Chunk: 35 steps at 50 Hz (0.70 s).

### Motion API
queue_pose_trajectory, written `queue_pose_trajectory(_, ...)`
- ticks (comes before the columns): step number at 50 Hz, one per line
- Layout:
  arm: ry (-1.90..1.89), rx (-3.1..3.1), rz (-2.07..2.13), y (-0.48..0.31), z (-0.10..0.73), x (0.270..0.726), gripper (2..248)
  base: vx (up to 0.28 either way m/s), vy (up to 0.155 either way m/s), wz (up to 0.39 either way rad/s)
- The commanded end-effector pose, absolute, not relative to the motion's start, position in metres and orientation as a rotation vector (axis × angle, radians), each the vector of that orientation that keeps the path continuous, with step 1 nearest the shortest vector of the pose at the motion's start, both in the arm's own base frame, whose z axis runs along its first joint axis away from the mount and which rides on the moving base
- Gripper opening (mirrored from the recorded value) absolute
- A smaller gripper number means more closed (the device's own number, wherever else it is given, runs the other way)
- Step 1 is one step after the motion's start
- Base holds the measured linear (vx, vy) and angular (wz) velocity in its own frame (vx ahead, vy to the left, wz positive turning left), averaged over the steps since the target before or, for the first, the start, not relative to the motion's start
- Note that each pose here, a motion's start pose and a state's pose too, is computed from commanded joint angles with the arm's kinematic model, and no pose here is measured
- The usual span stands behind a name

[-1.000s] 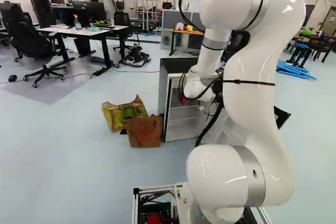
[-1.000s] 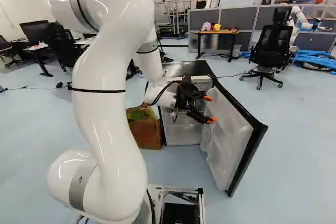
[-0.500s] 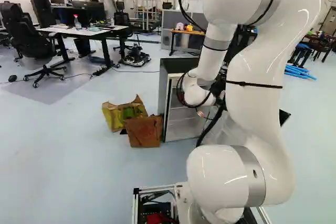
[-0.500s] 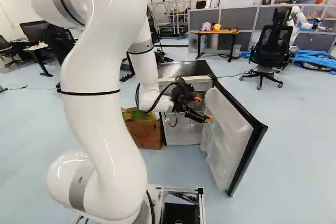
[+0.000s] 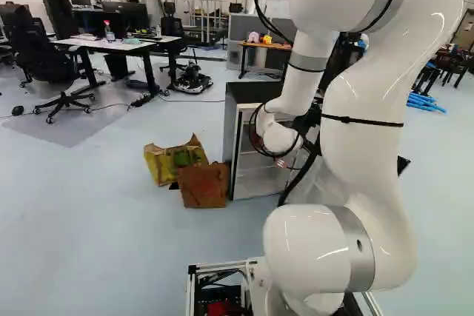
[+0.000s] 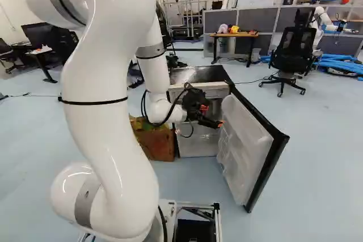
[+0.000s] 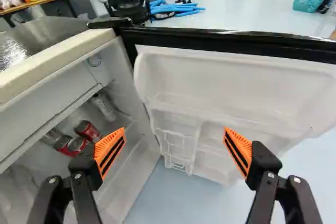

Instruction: Grab a drink from the fridge

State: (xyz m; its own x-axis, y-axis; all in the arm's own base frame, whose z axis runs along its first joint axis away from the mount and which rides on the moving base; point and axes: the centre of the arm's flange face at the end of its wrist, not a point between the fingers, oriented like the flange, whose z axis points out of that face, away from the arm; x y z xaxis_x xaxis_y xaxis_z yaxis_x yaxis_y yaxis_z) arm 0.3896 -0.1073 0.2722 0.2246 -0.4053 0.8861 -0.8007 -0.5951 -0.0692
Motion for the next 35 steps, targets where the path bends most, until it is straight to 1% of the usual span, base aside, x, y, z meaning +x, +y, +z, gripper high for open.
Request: queue_pose_trajectory(35,-0.783,2.383,1.402,-0.106,0.265,0.413,247,0.000,0.000,0.000)
